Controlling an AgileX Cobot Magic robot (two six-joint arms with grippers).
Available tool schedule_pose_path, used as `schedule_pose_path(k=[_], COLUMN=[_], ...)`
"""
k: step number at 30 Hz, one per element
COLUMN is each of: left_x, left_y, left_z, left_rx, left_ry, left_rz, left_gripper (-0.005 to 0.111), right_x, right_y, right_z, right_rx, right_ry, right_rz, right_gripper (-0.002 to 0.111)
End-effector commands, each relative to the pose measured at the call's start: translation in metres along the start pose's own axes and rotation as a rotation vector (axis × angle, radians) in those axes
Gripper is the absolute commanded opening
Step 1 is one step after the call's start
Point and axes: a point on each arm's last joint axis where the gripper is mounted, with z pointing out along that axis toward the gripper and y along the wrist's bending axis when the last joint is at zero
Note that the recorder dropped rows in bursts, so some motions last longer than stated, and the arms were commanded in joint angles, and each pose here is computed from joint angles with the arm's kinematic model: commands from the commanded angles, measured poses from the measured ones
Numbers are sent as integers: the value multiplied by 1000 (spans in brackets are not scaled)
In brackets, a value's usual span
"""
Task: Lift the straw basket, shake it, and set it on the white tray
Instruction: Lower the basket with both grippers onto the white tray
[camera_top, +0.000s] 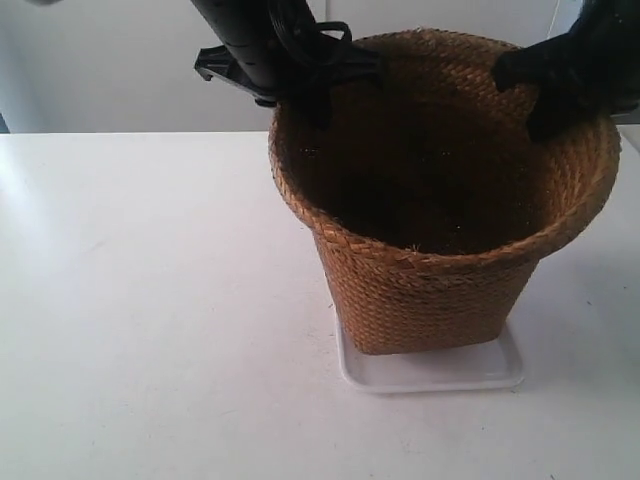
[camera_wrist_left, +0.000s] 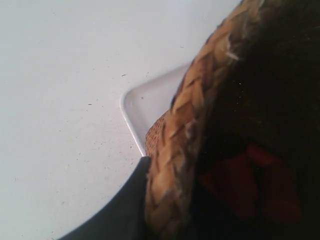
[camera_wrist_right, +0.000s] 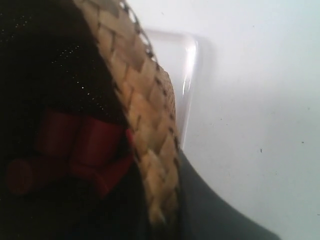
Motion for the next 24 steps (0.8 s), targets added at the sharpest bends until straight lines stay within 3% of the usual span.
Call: schedule_pose_path(k=[1, 19, 21, 24], left_x=[-3, -7, -7, -7], left_y=[2, 0, 0, 0], left_z=[7, 20, 20, 20], left_rx=[-8, 11, 11, 13], left_ry=[-2, -48, -48, -47], left_rz=[19, 110, 134, 138], left_gripper=[0, 0, 2, 17], right_x=[0, 2, 2, 0], right_y=[-5, -10, -10, -10], right_z=[11, 28, 28, 28], right_rx=[12, 38, 38, 40], right_ry=[62, 115, 110, 95], right_rz=[-10, -5, -8, -9], right_gripper=[0, 1, 6, 23])
